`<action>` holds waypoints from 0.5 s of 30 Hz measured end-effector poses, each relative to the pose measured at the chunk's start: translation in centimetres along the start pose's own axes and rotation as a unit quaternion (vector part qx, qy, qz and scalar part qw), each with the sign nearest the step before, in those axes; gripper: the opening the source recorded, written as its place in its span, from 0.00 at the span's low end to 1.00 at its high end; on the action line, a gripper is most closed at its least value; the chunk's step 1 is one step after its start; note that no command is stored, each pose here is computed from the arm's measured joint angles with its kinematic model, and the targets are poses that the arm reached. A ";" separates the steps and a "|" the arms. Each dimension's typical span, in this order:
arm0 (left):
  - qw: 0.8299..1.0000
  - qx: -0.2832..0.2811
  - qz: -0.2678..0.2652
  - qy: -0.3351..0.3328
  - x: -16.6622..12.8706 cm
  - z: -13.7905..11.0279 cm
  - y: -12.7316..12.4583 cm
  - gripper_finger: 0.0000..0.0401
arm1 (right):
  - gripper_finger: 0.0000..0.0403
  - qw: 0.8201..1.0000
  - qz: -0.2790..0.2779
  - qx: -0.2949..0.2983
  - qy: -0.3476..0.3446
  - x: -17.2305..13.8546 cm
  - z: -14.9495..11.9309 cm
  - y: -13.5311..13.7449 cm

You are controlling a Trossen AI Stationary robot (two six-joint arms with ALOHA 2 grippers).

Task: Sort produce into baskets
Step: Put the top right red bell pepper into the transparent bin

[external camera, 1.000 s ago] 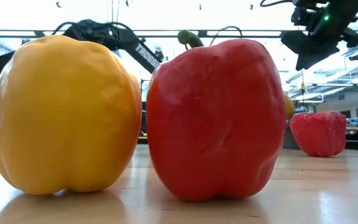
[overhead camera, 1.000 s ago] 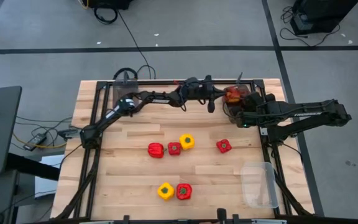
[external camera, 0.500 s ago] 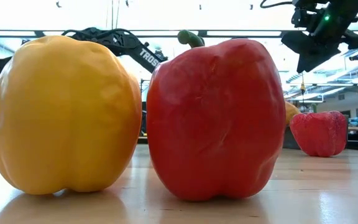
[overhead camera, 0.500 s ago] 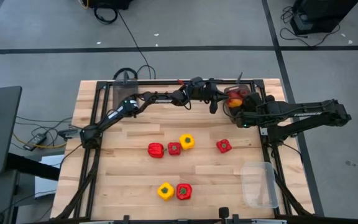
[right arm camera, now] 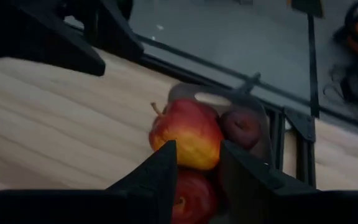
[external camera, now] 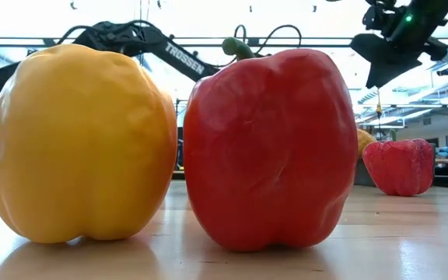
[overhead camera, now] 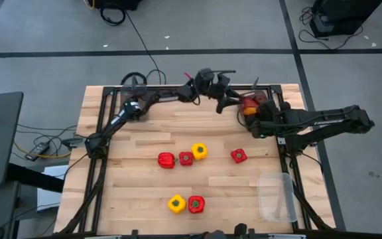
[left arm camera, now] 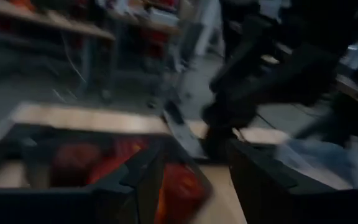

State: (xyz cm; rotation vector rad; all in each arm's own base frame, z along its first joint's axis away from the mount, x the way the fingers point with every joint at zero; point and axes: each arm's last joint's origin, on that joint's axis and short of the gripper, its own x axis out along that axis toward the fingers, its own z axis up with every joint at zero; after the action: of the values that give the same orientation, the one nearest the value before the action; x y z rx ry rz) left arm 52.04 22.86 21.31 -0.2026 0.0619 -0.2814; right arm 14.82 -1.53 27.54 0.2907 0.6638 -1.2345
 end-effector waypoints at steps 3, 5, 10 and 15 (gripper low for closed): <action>0.999 -0.028 -0.013 0.045 -1.1 0.9 -0.1 0.44 | 0.33 0.999 0.013 -0.010 -0.027 -0.4 0.0 0.4; 0.997 -0.028 -0.007 0.077 -1.9 1.8 -0.5 0.43 | 0.33 0.999 0.021 -0.013 -0.040 -0.6 0.0 0.7; 0.986 0.020 0.038 0.163 -3.7 3.8 -2.5 0.41 | 0.33 0.998 0.029 -0.013 -0.051 -0.8 0.0 1.0; 0.972 0.024 0.057 0.227 -4.4 5.0 -5.1 0.41 | 0.33 0.998 0.038 -0.018 -0.050 -0.8 0.0 1.2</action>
State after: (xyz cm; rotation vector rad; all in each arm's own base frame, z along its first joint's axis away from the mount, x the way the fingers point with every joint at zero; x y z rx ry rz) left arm 46.91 20.23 27.41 -0.0818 0.5182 -0.2093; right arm 15.78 -0.53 27.89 0.2213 0.5833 -1.1555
